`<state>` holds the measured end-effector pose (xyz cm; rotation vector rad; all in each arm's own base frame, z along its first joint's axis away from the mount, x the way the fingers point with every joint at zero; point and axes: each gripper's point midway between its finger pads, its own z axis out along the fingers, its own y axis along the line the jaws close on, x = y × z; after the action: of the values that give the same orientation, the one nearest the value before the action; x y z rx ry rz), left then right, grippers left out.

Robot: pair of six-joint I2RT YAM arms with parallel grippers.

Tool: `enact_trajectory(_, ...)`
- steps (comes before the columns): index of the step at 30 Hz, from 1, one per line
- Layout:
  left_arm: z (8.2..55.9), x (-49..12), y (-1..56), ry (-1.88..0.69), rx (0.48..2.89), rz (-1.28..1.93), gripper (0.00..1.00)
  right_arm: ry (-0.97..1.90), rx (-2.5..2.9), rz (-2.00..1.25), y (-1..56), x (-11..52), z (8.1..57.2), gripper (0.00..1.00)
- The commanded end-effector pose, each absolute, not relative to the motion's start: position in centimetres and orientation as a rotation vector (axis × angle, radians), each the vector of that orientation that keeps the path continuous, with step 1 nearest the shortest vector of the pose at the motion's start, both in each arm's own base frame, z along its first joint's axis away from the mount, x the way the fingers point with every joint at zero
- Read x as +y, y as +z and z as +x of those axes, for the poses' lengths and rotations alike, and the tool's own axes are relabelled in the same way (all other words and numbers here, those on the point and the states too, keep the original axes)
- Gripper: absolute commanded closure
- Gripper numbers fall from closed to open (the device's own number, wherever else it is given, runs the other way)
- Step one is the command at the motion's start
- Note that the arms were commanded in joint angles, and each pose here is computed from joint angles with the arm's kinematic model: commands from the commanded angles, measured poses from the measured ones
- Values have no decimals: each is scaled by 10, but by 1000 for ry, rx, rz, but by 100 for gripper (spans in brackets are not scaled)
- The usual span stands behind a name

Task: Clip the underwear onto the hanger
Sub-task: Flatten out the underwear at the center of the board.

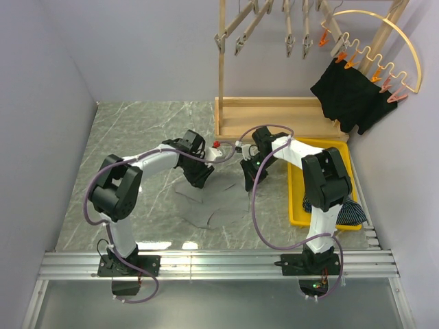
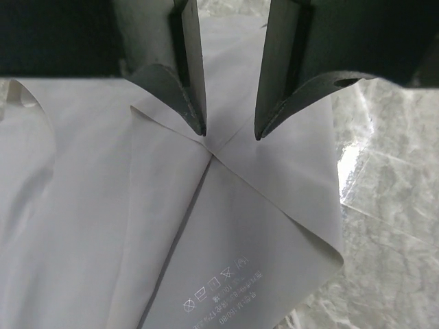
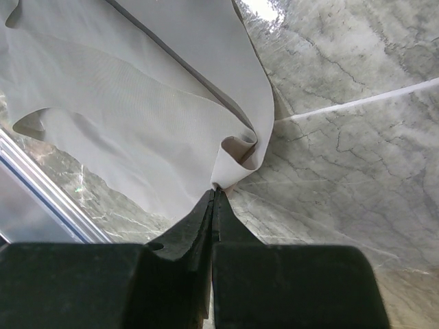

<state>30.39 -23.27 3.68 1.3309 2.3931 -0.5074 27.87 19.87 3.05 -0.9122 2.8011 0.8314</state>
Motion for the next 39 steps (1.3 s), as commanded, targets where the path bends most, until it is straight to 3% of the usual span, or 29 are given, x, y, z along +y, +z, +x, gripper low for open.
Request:
enact_trajectory(1,316,-244,44,-526,2321,1356,60,842,2796,-921,31,196,275,100)
enact_trajectory(6,310,-245,34,-555,2339,1359,67,840,2802,-922,28,195,275,100)
enact_trajectory(9,310,-244,29,-552,2346,1358,83,841,2805,-924,27,196,274,100)
enact_trajectory(12,309,-244,27,-557,2354,1361,92,840,2811,-924,26,195,274,100)
enact_trajectory(18,305,-244,34,-578,2340,1367,98,839,2809,-923,26,195,275,100)
enact_trajectory(26,300,-247,43,-595,2324,1362,98,847,2813,-921,25,195,274,100)
enact_trajectory(28,302,-245,38,-580,2341,1347,82,851,2812,-918,26,195,274,100)
enact_trajectory(31,302,-245,34,-576,2348,1342,70,851,2812,-918,26,195,274,100)
enact_trajectory(36,304,-242,24,-537,2366,1341,81,845,2816,-923,25,194,273,100)
enact_trajectory(39,303,-240,20,-527,2379,1347,95,842,2815,-925,25,194,273,100)
